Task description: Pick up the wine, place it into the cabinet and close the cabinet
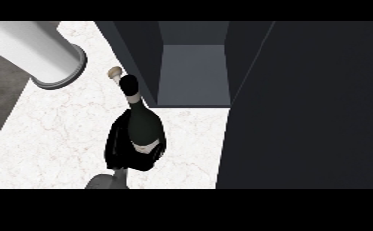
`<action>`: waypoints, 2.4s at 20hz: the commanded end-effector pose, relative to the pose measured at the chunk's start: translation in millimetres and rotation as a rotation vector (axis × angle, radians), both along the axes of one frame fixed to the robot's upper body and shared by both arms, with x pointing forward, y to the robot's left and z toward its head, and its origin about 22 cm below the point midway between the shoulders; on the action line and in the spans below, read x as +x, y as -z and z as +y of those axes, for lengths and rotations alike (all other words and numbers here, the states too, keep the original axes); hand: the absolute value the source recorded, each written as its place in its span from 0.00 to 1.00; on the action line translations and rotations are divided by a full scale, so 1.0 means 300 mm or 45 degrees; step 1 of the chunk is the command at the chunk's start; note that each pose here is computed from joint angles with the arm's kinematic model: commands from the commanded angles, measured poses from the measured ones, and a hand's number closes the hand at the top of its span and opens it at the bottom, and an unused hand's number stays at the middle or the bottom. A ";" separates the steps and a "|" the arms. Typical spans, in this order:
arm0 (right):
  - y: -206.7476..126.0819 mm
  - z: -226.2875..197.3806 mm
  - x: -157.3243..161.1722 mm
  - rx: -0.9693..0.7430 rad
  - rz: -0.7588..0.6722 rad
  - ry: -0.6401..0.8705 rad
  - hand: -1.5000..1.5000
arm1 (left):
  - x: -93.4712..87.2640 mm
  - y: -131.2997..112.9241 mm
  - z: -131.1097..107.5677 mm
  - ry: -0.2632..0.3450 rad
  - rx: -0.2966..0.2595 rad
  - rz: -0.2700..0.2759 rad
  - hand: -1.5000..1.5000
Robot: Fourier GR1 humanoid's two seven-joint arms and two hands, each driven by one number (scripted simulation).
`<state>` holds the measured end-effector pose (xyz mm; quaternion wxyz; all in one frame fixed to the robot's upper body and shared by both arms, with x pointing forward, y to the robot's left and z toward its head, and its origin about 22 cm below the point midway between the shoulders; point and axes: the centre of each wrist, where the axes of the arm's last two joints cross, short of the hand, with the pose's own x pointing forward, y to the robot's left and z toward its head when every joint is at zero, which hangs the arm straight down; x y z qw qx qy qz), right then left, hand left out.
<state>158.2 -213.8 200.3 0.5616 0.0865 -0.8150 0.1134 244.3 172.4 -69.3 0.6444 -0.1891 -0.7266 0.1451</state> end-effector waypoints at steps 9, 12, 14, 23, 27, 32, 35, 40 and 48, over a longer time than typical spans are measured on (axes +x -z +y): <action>0.024 0.007 -0.010 0.025 -0.013 -0.029 0.00 | -0.035 0.067 -0.170 -0.074 -0.028 0.130 1.00; 0.024 -0.023 -0.004 0.053 0.009 -0.034 0.00 | 0.037 -0.044 -0.179 -0.067 -0.044 0.148 1.00; -0.042 0.040 -0.018 0.029 -0.013 -0.051 0.00 | -0.009 0.011 -0.167 -0.053 -0.042 0.159 1.00; -0.020 0.022 0.003 0.052 -0.003 -0.052 0.00 | 0.110 -0.008 -0.249 -0.066 -0.021 0.067 1.00; 0.017 -0.020 -0.015 0.033 -0.001 -0.083 0.00 | 0.183 -0.037 -0.268 -0.077 0.003 0.055 1.00; 0.059 -0.026 0.104 0.037 -0.008 -0.066 0.00 | 0.213 -0.031 -0.304 -0.120 0.028 0.058 1.00; 0.014 -0.006 -0.017 0.045 -0.001 -0.074 0.00 | 0.272 -0.068 -0.286 -0.131 -0.007 0.106 1.00; 0.007 -0.023 0.068 0.055 -0.006 -0.053 0.00 | 0.347 -0.100 -0.284 -0.195 -0.034 0.098 1.00; 0.045 -0.035 0.057 0.064 -0.018 -0.048 0.00 | 0.442 -0.154 -0.243 -0.176 0.001 0.094 1.00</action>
